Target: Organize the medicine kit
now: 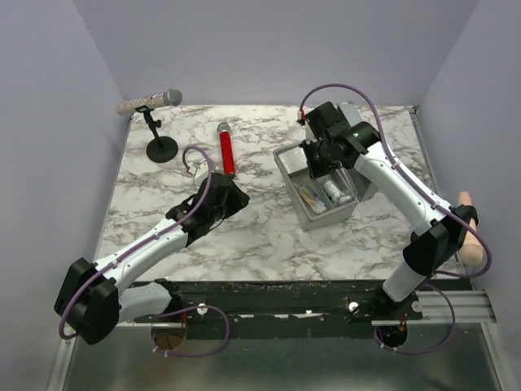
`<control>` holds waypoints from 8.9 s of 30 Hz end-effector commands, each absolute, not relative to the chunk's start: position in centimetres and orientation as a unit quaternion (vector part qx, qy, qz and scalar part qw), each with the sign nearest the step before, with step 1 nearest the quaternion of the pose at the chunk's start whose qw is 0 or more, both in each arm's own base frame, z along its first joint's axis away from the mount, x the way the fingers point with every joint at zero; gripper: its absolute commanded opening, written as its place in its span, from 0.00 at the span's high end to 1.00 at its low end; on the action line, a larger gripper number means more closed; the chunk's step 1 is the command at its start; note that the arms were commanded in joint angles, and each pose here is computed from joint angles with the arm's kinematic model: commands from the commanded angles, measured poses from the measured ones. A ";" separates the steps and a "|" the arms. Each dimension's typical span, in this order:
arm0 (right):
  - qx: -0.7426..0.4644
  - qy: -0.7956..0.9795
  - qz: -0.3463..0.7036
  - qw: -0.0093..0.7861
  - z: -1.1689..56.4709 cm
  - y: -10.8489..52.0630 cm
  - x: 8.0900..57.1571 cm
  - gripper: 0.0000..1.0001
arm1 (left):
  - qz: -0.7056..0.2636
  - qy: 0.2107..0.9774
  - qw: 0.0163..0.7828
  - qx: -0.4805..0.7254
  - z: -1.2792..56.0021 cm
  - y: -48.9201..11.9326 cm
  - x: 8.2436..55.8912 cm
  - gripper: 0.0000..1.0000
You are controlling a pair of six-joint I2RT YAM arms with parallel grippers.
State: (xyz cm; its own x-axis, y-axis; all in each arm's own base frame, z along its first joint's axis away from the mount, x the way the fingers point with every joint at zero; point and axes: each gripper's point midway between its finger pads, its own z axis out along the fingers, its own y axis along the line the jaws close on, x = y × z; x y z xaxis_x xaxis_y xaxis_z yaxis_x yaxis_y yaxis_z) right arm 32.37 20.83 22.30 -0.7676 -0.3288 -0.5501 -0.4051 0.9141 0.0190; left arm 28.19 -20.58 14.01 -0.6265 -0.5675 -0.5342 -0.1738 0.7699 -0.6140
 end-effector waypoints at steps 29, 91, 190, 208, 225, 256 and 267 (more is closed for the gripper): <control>-0.104 0.955 -0.001 0.278 20.0 16.2 38.6 0.99 | -0.295 0.853 0.382 -0.198 14.9 -20.6 27.0 0.44; -0.128 0.959 0.039 0.249 14.4 17.6 38.4 0.99 | -0.265 0.878 0.359 -0.174 12.5 -20.9 27.5 0.44; 0.144 0.875 0.016 0.463 24.9 6.2 36.9 0.42 | -0.377 0.872 0.305 -0.069 14.6 -28.5 28.7 0.44; 0.119 0.892 0.089 0.427 21.6 9.0 35.4 0.43 | -0.421 0.853 0.306 -0.047 18.1 -33.1 30.8 0.45; 0.068 0.883 0.186 0.425 22.6 12.5 34.5 0.41 | -0.488 0.823 0.292 -0.014 19.8 -38.4 32.6 0.45; 0.022 0.881 0.196 0.431 21.7 12.4 31.7 0.40 | -0.357 0.845 0.394 -0.055 16.9 -24.7 28.1 0.39; 0.116 0.854 0.111 0.495 23.9 8.8 35.6 0.36 | -0.453 0.796 0.396 -0.057 19.4 -25.8 30.7 0.19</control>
